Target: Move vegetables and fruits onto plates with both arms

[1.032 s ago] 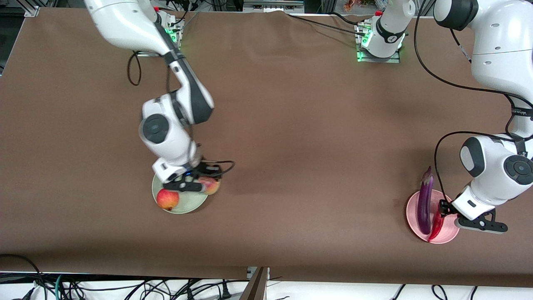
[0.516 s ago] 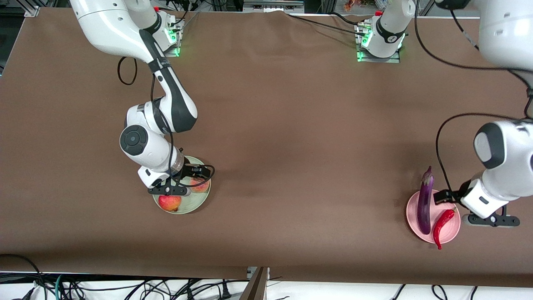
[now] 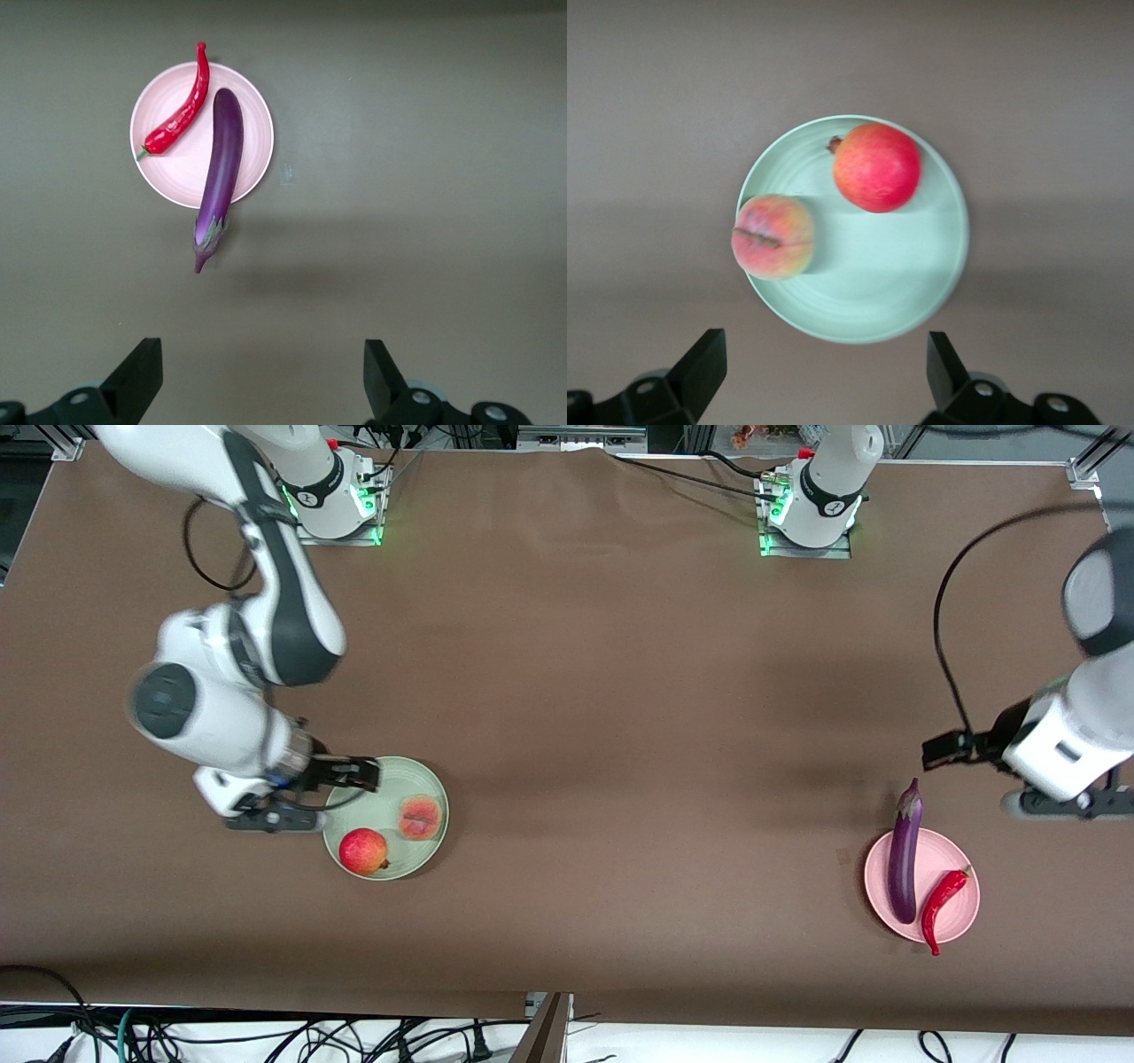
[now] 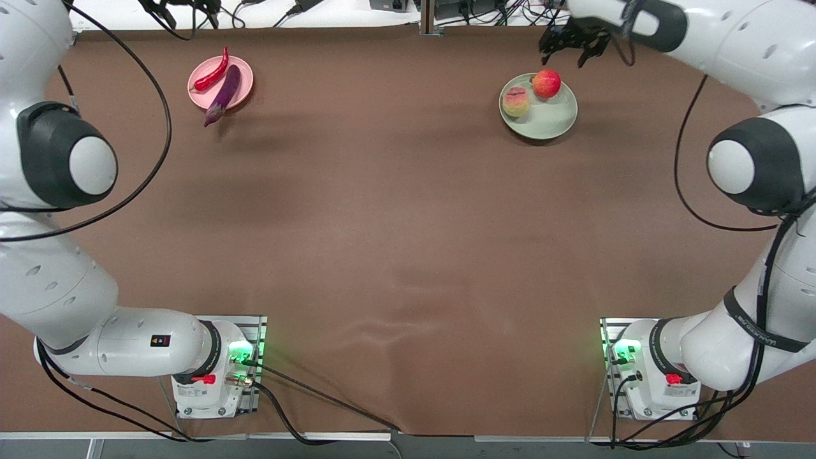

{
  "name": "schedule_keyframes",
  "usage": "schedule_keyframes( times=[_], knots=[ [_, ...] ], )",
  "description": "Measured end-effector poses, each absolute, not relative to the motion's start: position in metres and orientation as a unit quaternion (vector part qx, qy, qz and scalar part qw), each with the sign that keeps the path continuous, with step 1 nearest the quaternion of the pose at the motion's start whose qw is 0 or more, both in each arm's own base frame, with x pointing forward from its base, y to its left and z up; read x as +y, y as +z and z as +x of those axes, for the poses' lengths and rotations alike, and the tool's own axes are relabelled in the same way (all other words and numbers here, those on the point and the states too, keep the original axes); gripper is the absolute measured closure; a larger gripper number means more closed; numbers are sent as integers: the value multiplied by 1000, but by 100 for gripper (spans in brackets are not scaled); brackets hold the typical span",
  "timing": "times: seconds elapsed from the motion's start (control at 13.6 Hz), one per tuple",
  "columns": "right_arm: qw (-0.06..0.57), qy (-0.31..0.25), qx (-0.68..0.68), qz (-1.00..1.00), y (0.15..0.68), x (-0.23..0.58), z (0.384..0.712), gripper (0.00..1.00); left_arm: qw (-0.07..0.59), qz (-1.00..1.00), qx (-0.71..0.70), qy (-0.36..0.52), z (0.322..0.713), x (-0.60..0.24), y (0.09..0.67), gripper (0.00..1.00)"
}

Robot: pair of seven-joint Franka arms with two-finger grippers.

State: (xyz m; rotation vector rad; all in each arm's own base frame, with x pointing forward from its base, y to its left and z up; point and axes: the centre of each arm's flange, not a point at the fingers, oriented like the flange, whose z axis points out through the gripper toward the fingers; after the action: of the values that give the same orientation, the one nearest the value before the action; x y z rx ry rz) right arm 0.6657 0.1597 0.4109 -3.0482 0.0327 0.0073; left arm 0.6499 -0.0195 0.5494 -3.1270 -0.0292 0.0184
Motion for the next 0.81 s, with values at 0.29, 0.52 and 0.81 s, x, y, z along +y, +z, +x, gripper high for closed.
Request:
schedule_keyframes(
  times=[0.29, 0.52, 0.81],
  knots=[
    [52, 27, 27, -998, 529, 102, 617, 0, 8, -1000, -15, 14, 607, -13, 599, 0],
    [43, 17, 14, -999, 598, 66, 563, 0, 9, -999, -23, 42, 596, -3, 586, 0],
    [39, 29, 4, -999, 613, 63, 540, 0, 9, -998, -27, 53, 597, 1, 574, 0]
  ],
)
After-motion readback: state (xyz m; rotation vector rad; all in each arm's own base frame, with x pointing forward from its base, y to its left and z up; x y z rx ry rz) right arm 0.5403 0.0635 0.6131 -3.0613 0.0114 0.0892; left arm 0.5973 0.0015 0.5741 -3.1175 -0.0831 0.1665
